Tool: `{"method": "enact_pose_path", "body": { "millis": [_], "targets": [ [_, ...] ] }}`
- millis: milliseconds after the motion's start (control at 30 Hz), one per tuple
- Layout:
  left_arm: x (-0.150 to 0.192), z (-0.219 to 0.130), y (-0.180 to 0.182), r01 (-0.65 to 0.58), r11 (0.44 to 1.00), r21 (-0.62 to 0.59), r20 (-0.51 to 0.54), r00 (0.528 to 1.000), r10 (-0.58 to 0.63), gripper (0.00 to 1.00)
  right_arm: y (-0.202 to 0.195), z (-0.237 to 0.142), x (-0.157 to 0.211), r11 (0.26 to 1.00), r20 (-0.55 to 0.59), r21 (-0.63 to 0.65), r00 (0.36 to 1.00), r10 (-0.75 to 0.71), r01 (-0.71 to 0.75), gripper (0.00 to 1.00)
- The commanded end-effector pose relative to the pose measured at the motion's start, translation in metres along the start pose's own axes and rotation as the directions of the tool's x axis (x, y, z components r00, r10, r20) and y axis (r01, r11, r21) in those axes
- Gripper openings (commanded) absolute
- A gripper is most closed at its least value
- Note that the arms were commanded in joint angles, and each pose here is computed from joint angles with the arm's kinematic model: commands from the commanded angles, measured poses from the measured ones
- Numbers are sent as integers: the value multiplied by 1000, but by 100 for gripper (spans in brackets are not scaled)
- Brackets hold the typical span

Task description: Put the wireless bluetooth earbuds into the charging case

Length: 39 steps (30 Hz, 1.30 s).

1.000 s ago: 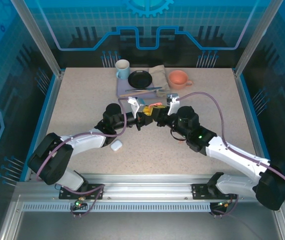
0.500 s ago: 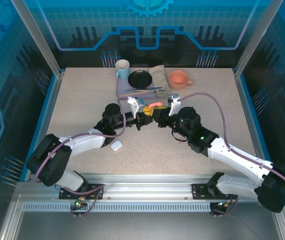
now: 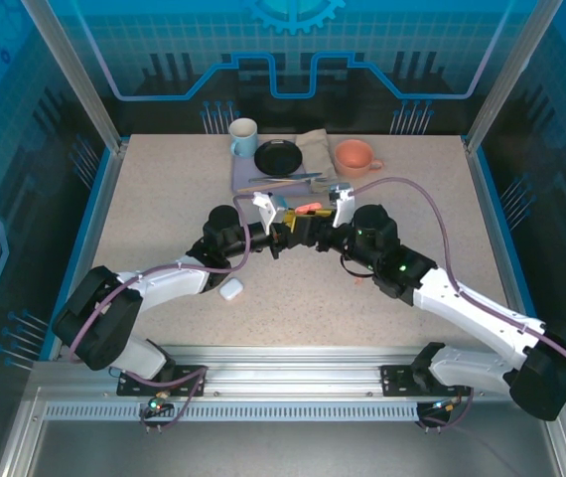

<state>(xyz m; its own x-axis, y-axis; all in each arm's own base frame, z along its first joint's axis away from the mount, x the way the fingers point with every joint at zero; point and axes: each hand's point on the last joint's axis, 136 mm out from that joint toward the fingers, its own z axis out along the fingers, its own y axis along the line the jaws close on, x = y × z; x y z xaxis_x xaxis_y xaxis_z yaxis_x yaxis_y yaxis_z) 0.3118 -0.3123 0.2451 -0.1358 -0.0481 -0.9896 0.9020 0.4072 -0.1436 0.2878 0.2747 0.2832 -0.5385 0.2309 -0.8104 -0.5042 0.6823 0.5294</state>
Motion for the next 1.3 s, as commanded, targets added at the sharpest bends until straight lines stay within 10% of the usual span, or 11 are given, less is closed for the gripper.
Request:
{"method": "enact_pose_path", "body": {
  "millis": [0,467,1267],
  "targets": [
    [-37,-3,-16,-88,995,46,104,991,83,0,-4,4,-8,997,-35,15,997,75,-74,61],
    [-34,-5,-15,-81,996,41,101,992,76,0,-6,-18,-38,986,-36,59,987,157,-155,73],
    [-34,0,-12,-80,996,34,94,993,77,0,60,-42,15,971,-430,-88,888,163,-221,71]
  ]
}}
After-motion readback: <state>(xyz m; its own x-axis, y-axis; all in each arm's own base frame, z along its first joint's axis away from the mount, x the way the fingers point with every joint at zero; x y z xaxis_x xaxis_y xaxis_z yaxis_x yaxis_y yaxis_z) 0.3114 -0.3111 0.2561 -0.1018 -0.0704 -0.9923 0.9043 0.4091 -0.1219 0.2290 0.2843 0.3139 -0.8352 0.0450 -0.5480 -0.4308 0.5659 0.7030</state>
